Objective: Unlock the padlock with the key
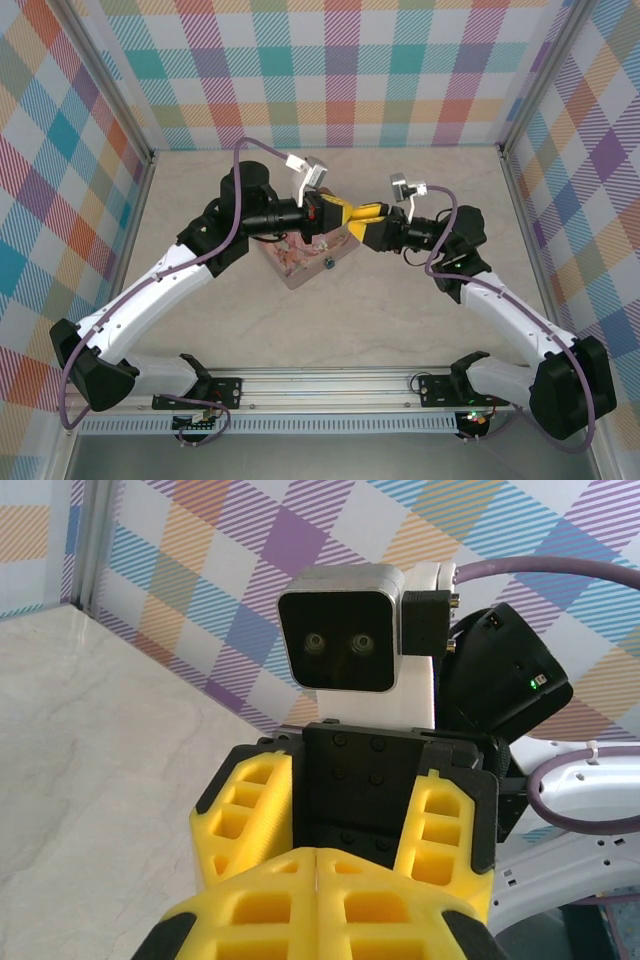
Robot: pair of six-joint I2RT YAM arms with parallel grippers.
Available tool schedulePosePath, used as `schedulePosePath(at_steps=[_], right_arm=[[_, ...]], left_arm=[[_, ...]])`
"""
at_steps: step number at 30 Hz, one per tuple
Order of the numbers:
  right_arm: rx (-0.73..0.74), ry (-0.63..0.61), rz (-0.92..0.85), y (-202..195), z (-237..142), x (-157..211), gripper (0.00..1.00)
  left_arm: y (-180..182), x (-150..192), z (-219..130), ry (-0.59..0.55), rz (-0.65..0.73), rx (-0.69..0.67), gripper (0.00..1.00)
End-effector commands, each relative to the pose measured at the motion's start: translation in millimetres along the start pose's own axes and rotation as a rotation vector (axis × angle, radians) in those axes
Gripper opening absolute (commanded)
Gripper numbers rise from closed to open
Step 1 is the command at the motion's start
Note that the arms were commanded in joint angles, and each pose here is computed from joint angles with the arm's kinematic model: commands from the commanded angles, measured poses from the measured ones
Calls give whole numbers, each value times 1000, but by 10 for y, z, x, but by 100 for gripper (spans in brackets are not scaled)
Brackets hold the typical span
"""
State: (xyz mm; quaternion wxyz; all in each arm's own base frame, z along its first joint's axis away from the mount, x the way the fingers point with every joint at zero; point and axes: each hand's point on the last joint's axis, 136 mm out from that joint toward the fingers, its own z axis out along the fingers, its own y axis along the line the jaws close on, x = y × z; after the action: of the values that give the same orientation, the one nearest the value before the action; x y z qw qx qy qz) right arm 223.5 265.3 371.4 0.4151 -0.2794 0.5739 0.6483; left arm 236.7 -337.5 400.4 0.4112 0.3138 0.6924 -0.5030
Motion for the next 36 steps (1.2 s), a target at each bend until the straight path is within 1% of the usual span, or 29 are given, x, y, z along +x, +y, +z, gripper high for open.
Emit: schedulePosePath(at_steps=[1, 12, 18, 21, 25, 26, 27, 28, 32, 34, 36], right_arm=[[-63, -4, -74, 187, 47, -133, 45], [-60, -2, -71, 200, 59, -154, 20], [-61, 14, -56, 188, 66, -102, 18], [-59, 15, -53, 182, 63, -85, 12], [-44, 9, -61, 189, 44, -85, 0], [-38, 10, -62, 190, 38, -82, 0], [-31, 13, -64, 191, 31, -75, 0], [-21, 16, -65, 179, 24, -63, 0], [72, 47, -37, 28, -23, 62, 0], [146, 54, -28, -82, -73, 130, 0], [221, 61, -21, -192, -135, 199, 0]], left_arm=[[-149, -126, -31, -18, 27, 48, 0], [-125, -81, -13, -1, 22, 46, 0], [-104, -94, -5, -7, 21, 37, 0], [-105, -90, 2, -5, 20, 39, 0], [-90, -87, 0, -5, 21, 31, 0], [-84, -93, -7, -8, 23, 23, 5], [-76, -107, -16, -13, 28, 14, 13], [-65, -120, -26, -17, 32, 4, 19], [34, -212, -145, -35, 67, -101, 54], [191, -220, -265, -45, 59, -209, 68], [415, -196, -404, -56, 32, -346, 79]])
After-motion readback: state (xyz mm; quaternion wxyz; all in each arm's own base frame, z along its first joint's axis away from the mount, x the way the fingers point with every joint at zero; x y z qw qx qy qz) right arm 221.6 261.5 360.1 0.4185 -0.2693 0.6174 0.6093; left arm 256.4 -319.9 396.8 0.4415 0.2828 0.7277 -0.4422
